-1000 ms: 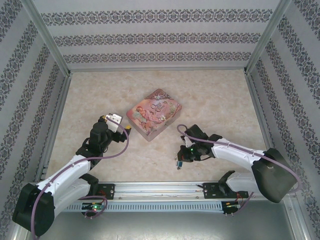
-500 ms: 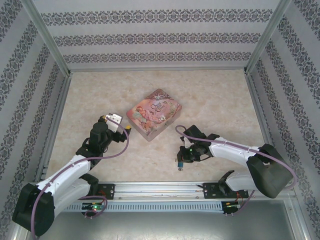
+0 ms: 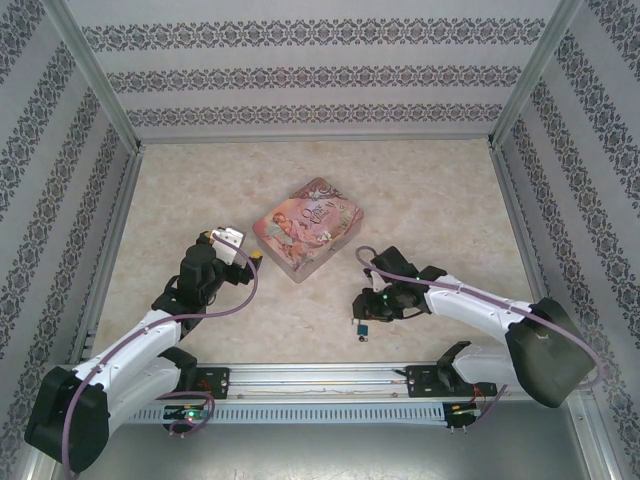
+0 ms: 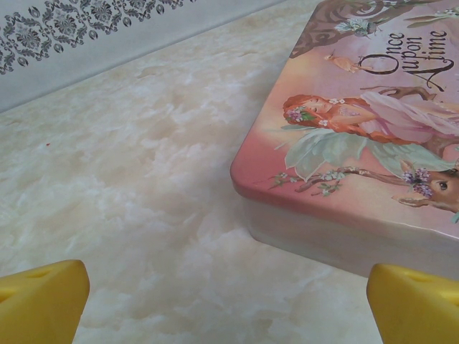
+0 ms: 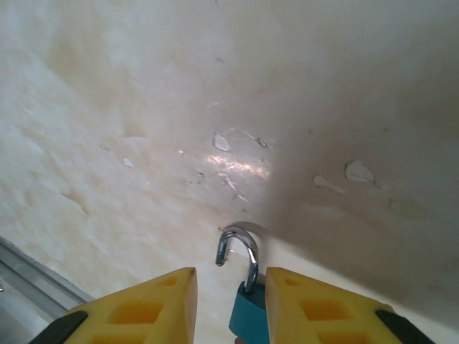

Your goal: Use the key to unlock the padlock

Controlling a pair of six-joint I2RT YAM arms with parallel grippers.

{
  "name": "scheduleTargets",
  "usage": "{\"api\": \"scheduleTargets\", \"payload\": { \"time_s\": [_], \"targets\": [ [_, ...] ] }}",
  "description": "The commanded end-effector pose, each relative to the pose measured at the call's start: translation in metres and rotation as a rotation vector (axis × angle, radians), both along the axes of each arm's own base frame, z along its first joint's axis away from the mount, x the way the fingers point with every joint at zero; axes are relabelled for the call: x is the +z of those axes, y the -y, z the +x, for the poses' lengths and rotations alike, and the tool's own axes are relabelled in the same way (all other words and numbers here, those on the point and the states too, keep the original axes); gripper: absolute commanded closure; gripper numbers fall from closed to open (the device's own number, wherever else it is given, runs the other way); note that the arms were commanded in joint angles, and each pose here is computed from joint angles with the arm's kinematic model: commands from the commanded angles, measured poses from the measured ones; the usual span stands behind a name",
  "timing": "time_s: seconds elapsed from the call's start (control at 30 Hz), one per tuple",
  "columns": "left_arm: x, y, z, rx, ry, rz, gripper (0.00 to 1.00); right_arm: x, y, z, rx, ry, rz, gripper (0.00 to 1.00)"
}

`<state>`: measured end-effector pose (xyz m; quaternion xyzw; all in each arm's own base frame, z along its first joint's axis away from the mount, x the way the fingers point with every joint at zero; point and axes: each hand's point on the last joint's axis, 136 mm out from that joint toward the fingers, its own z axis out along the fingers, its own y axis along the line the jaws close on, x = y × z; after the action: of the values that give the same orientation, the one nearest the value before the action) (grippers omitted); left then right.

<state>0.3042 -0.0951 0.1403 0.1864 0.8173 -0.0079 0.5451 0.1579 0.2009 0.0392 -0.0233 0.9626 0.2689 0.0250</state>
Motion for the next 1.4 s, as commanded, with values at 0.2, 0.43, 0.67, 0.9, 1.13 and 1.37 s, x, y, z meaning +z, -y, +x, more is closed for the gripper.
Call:
{"api": "scheduleTargets", "payload": {
  "time_s": [0.2,0.43,0.67,0.9,1.13,1.37],
  "targets": [
    [0.013,-0.002,0.003,-0.001,0.053,0.014,0.01,0.035,0.019,0.027,-0.033,0.160,-0.033,0.67],
    [0.025,-0.007,0.001,0.007,0.106,0.031,0.01,0.069,0.048,0.055,-0.119,0.334,-0.033,0.63],
    [0.038,-0.011,-0.002,0.024,0.164,0.029,0.00,0.101,0.089,0.087,-0.171,0.550,-0.120,0.55],
    [0.046,-0.014,-0.004,0.033,0.197,0.033,0.01,0.129,0.137,0.112,-0.294,0.741,-0.223,0.32],
    [0.047,-0.016,-0.004,0.040,0.204,0.039,0.00,0.136,0.164,0.126,-0.320,0.854,-0.278,0.22],
    [0.049,-0.017,-0.004,0.047,0.210,0.043,0.00,0.125,0.185,0.138,-0.383,0.905,-0.308,0.19]
  ]
}}
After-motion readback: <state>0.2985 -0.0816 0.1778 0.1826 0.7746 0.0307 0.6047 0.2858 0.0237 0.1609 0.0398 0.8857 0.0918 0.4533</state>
